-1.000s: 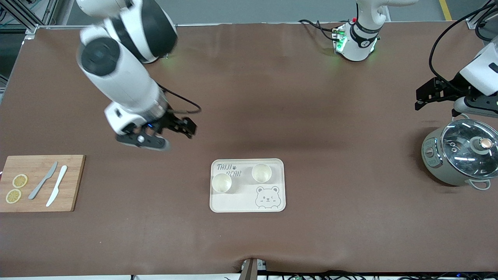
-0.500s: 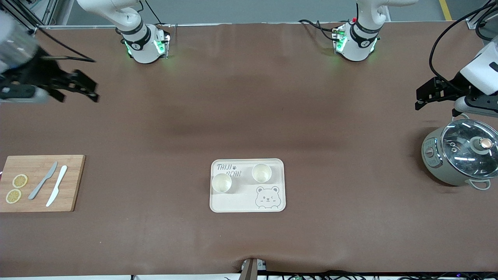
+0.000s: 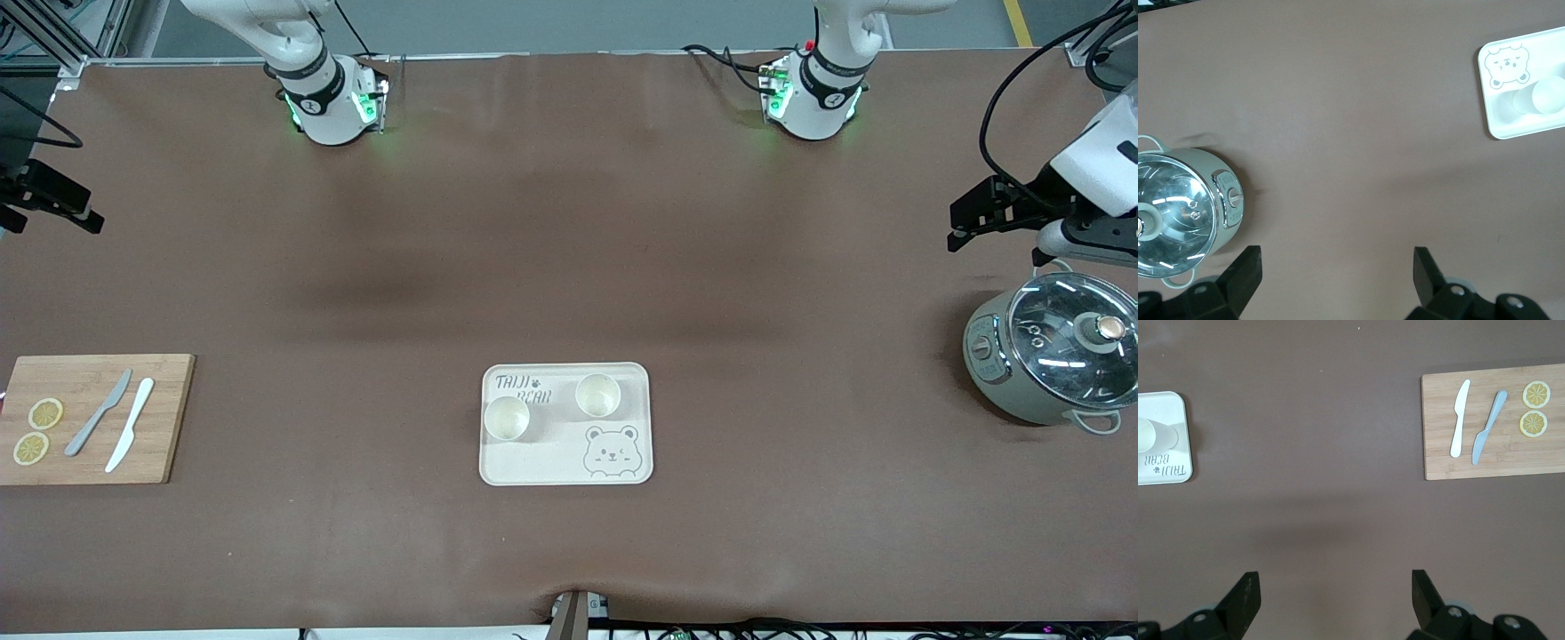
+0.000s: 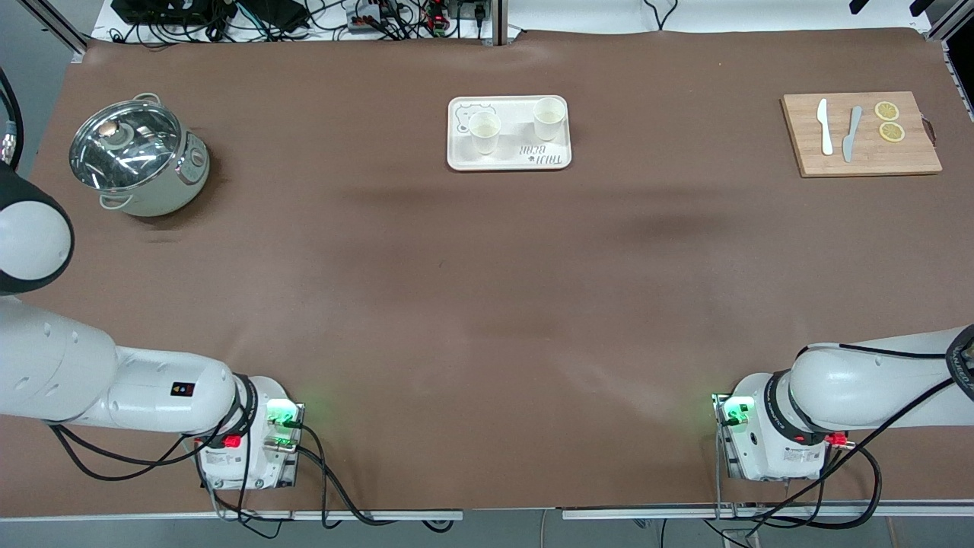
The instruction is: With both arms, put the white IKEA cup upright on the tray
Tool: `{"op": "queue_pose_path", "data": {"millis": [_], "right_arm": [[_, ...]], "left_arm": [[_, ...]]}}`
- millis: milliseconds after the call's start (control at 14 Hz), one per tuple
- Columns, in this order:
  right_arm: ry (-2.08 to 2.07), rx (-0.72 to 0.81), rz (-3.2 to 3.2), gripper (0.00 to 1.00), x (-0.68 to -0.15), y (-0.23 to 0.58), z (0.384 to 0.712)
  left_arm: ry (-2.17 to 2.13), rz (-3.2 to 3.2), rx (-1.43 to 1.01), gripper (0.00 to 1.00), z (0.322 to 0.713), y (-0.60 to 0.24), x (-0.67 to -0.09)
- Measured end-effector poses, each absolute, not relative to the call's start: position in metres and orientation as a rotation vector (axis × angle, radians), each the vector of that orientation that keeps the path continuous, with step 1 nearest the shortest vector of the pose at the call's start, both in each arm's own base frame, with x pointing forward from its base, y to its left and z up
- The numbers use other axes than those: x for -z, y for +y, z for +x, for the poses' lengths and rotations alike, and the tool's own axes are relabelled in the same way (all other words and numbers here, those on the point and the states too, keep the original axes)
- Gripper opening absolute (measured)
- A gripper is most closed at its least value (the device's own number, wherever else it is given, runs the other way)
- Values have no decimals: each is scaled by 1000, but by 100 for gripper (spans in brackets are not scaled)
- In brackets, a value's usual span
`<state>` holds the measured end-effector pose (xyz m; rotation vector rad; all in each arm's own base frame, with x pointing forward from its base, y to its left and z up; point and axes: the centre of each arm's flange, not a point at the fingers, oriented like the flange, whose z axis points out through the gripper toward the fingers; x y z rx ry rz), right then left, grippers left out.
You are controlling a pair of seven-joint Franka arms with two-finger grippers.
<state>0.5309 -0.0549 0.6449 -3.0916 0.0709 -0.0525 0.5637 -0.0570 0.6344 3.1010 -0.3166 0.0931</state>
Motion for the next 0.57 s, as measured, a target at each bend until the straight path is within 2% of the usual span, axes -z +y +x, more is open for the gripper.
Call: {"op": "queue_pose_path", "data": {"millis": [571], "right_arm": [[68, 78, -3094, 100, -649, -53, 536]], "left_arm": [[-316, 3102, -86, 100, 565, -58, -632]]}}
